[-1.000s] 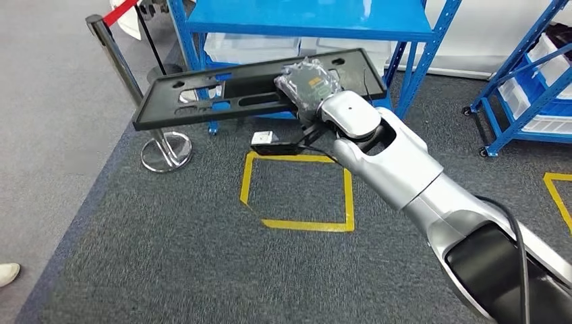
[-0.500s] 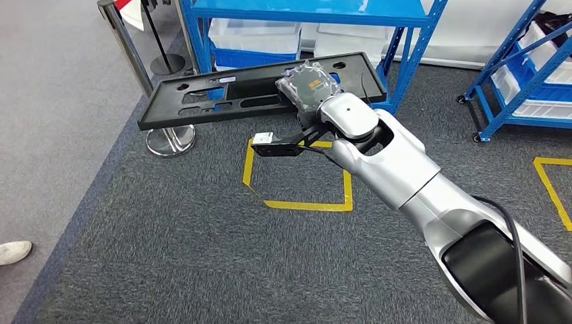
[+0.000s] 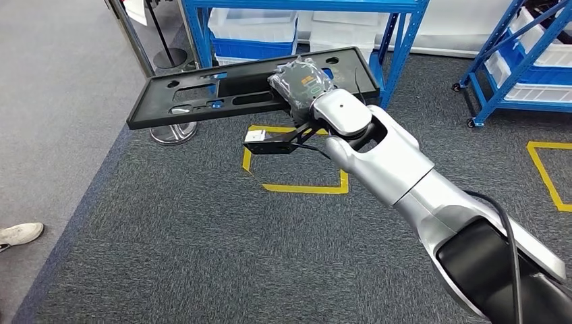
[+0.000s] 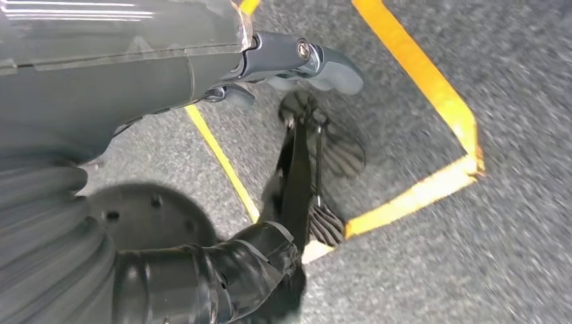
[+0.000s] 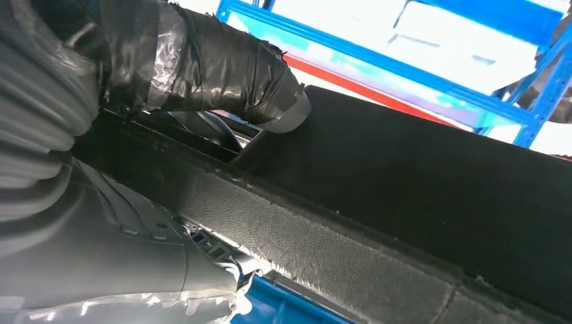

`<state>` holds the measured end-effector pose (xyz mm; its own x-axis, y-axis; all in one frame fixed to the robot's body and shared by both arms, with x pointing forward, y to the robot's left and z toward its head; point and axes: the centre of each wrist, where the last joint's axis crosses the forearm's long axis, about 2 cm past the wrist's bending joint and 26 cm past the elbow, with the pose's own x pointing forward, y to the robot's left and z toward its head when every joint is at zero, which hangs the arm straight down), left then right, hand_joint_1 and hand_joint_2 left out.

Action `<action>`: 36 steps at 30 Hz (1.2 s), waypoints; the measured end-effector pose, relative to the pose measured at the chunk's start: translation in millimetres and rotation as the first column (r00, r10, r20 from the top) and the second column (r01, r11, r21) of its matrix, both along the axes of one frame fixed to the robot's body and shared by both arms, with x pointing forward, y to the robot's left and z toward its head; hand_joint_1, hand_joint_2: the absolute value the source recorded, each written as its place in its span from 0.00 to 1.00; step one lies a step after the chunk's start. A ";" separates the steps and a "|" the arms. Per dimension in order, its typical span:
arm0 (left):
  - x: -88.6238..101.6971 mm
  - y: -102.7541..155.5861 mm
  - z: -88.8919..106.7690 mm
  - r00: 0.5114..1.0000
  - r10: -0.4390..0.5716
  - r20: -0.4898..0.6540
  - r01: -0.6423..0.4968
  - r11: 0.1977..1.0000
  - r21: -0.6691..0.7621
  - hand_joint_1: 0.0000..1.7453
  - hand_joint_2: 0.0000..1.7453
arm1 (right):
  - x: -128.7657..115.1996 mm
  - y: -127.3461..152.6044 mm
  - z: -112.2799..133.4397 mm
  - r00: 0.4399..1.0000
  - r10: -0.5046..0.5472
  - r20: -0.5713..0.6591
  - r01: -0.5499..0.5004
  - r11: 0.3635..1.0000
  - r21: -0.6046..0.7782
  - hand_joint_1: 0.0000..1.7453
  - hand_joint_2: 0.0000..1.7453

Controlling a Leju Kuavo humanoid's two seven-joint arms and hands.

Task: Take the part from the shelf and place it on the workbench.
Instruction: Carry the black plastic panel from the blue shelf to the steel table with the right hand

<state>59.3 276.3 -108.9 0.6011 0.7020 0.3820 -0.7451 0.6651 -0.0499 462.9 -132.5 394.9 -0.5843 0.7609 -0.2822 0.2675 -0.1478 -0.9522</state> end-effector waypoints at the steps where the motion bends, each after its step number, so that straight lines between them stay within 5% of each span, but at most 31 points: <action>1: 0.4 0.2 0.1 1.000 0.000 0.001 0.000 1.000 0.001 0.00 1.00 | -0.1 0.6 1.8 1.000 0.001 0.004 -0.001 1.000 0.000 1.00 1.00; 36: -3.0 4.3 -0.6 0.998 0.057 0.021 -0.057 0.998 0.001 0.00 1.00 | -3.2 12.4 20.7 0.999 0.013 0.037 -0.012 1.000 -0.021 1.00 1.00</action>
